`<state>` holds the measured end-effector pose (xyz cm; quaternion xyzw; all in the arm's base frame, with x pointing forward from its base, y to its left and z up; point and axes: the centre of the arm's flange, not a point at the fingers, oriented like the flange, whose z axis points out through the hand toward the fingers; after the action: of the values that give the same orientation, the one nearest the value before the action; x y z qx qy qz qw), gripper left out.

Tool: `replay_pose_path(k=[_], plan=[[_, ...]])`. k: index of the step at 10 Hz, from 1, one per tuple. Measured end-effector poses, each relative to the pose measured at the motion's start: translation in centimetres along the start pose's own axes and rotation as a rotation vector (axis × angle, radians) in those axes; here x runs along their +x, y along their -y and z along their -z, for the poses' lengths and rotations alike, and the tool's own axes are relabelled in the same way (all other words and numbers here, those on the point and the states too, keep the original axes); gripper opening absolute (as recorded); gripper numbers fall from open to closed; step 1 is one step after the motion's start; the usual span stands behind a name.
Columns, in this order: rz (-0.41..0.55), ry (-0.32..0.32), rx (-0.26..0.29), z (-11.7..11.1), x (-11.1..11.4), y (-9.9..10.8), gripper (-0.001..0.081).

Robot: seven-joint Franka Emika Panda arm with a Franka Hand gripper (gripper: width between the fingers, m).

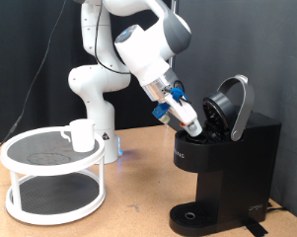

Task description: Make a cup of coffee with the keurig machine

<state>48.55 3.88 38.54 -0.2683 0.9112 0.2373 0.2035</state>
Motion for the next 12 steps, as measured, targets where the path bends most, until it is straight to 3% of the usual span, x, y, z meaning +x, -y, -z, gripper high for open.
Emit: replay_pose_path(k=[5, 6, 7, 8, 9, 10, 12], plan=[[-0.003, 0.004, 0.014, -1.0, 0.0, 0.2, 0.0313], [-0.005, 0.001, 0.013, -1.1, 0.1, 0.3, 0.037], [-0.007, -0.003, 0.012, -1.3, 0.2, 0.3, 0.037], [-0.01, 0.002, 0.013, -1.3, 0.1, 0.5, 0.0555], [-0.01, 0.01, 0.013, -1.2, -0.1, 0.6, 0.0555], [-0.008, 0.019, 0.007, -1.0, -0.1, 0.7, 0.0693], [-0.009, 0.039, -0.054, -0.1, 0.1, 0.8, 0.0723]])
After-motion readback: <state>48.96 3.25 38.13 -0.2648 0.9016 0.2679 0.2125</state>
